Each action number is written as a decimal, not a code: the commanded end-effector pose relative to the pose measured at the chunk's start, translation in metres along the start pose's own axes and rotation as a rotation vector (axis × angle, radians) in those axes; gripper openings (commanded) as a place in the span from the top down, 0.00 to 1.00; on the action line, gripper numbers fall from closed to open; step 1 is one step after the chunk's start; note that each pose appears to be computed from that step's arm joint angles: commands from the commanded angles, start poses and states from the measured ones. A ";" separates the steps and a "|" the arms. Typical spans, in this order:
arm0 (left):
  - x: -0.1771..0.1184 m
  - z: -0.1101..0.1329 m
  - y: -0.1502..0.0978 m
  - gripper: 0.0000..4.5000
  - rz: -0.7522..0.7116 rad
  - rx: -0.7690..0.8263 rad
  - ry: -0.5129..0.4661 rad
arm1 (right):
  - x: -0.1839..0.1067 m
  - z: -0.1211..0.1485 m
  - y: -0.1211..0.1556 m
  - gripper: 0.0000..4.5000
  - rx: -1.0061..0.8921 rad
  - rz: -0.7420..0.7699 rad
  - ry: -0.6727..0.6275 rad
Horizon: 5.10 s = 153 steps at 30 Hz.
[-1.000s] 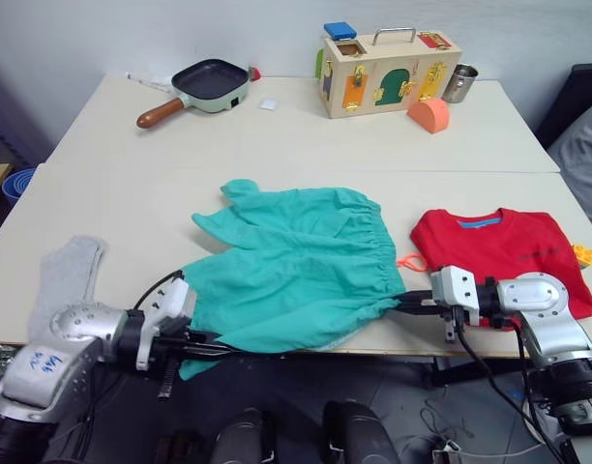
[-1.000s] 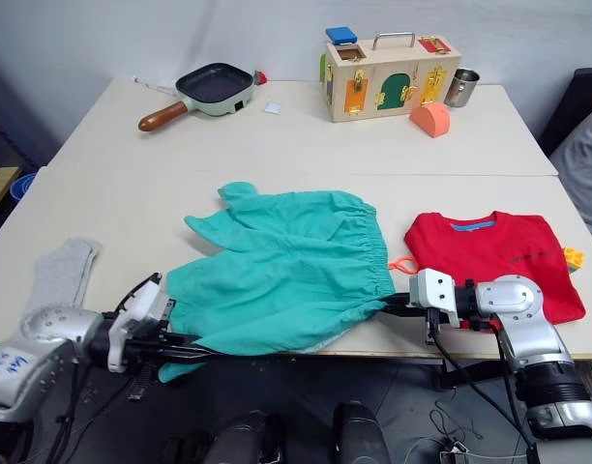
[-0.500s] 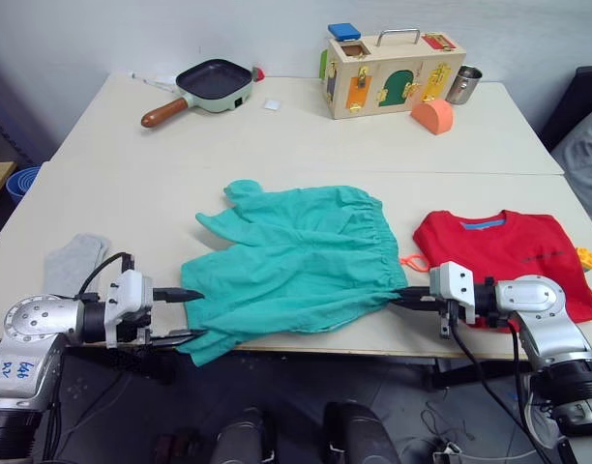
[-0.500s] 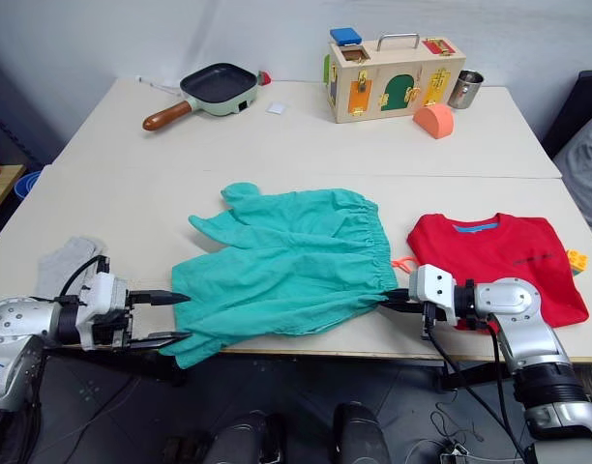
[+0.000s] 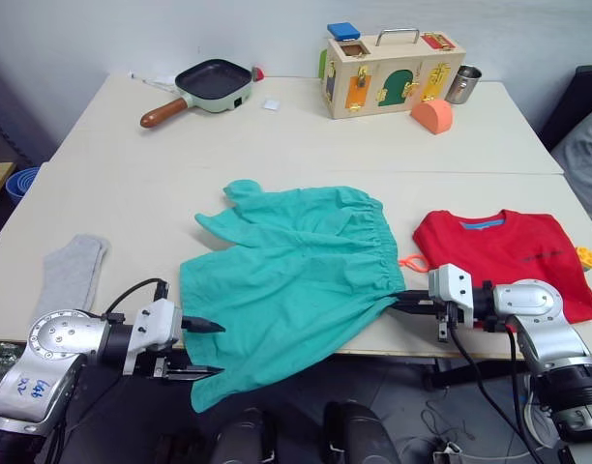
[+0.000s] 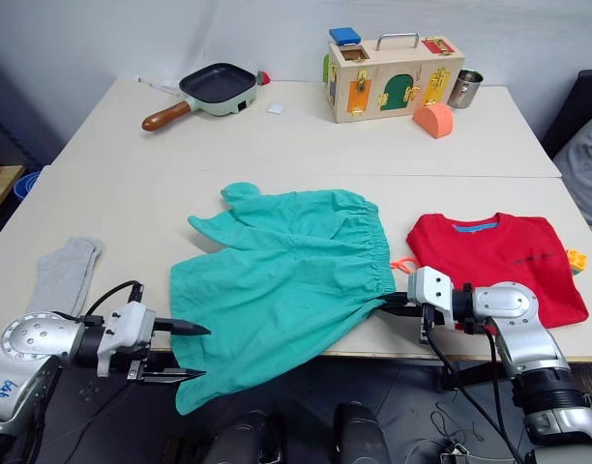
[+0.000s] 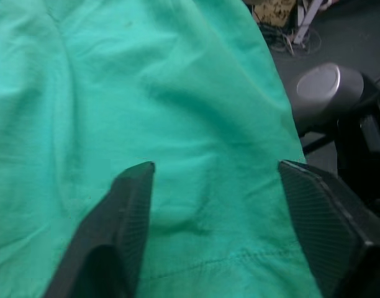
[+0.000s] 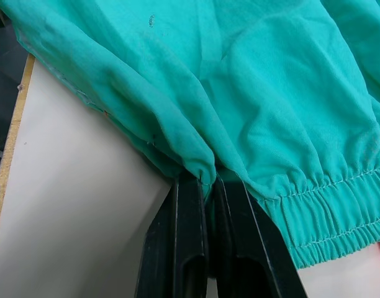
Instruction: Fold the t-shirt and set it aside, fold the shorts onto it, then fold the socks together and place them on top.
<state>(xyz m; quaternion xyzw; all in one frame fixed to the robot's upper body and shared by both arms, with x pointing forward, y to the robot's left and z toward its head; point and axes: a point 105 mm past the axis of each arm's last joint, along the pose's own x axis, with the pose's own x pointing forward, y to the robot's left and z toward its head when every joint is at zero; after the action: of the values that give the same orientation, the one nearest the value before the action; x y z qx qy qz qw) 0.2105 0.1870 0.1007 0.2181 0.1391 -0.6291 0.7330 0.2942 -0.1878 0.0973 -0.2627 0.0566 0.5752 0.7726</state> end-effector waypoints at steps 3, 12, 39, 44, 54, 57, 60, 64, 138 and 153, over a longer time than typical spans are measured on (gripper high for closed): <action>-0.002 0.003 -0.004 0.49 0.061 0.055 -0.046 | -0.004 0.008 -0.004 1.00 -0.020 -0.026 -0.029; -0.005 0.004 -0.035 0.01 0.007 0.120 -0.052 | -0.003 0.005 -0.004 1.00 -0.006 -0.022 -0.026; 0.009 0.006 0.000 0.81 0.269 0.259 -0.072 | -0.006 0.005 -0.010 1.00 -0.003 -0.039 -0.030; -0.025 0.029 0.013 0.99 0.256 0.080 -0.197 | -0.008 0.005 -0.006 1.00 0.010 -0.027 -0.063; -0.061 0.031 0.026 0.99 0.162 0.012 -0.027 | -0.025 0.010 0.009 1.00 0.021 0.049 -0.105; -0.056 0.028 0.019 0.99 0.098 -0.017 -0.010 | -0.026 0.013 0.024 1.00 0.096 0.140 -0.109; -0.049 0.034 0.023 0.99 0.100 0.014 -0.047 | -0.023 0.016 0.025 1.00 0.104 0.141 -0.093; -0.043 0.037 0.022 0.96 0.095 -0.019 -0.065 | -0.018 0.023 0.020 1.00 0.096 0.110 -0.114; -0.046 0.042 0.052 0.66 0.251 0.078 -0.101 | 0.000 0.062 -0.002 1.00 0.086 0.041 -0.262; -0.100 -0.036 0.056 0.01 0.264 0.333 0.276 | 0.008 0.062 -0.006 1.00 0.082 0.048 -0.251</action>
<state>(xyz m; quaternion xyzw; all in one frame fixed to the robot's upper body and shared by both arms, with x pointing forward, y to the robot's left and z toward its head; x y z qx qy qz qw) 0.2458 0.2980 0.1226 0.4151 0.1206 -0.5141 0.7408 0.2890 -0.1544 0.1440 -0.1525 0.0024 0.6166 0.7724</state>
